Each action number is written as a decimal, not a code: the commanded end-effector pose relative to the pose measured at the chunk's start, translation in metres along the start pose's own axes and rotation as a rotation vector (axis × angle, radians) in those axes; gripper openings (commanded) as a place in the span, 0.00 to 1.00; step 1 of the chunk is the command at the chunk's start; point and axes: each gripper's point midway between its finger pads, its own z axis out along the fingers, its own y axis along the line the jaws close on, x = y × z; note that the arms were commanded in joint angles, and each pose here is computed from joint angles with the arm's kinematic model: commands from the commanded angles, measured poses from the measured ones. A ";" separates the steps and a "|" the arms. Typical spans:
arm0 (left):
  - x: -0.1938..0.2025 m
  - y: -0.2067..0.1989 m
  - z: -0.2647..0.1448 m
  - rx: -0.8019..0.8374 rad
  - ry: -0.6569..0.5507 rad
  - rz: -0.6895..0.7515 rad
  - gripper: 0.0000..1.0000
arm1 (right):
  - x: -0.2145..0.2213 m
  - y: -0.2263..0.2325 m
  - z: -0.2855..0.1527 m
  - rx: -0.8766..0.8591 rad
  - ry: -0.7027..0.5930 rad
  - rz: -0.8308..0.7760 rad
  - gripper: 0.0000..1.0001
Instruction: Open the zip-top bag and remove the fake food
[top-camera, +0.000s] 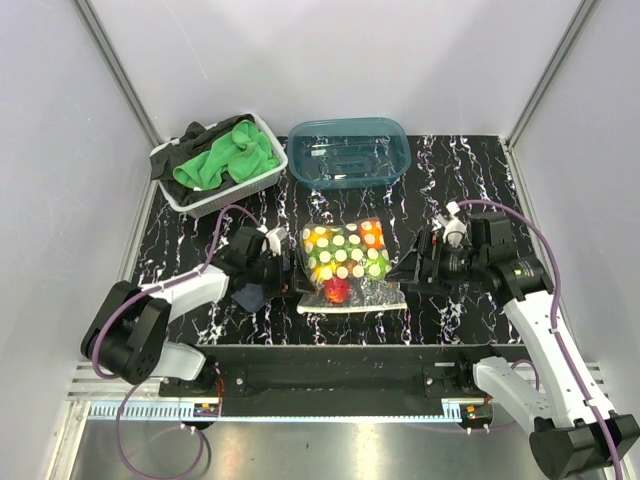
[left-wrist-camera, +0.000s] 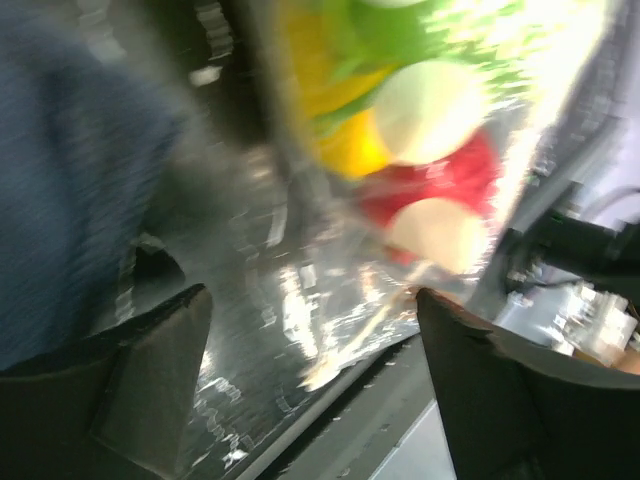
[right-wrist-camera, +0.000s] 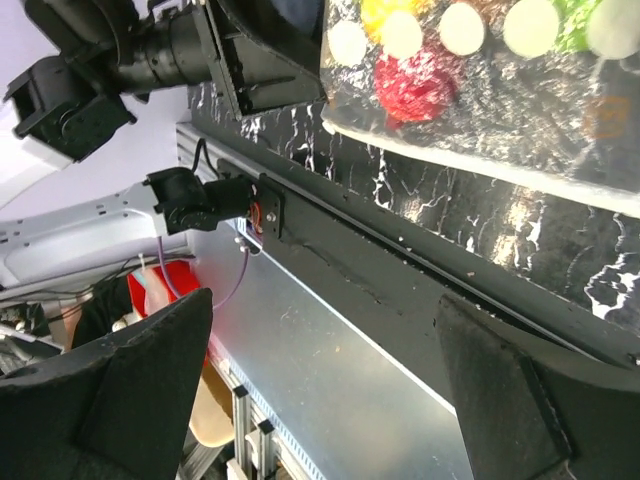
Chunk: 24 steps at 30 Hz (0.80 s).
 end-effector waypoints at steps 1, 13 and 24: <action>-0.003 -0.035 0.004 0.229 0.030 0.054 0.77 | 0.009 0.014 0.001 -0.102 0.034 -0.033 1.00; 0.013 -0.051 0.001 0.382 0.052 0.006 0.37 | 0.025 0.006 0.011 -0.108 0.083 -0.089 1.00; -0.006 -0.088 -0.020 0.447 0.027 -0.095 0.00 | 0.017 0.011 0.048 0.112 0.032 -0.398 1.00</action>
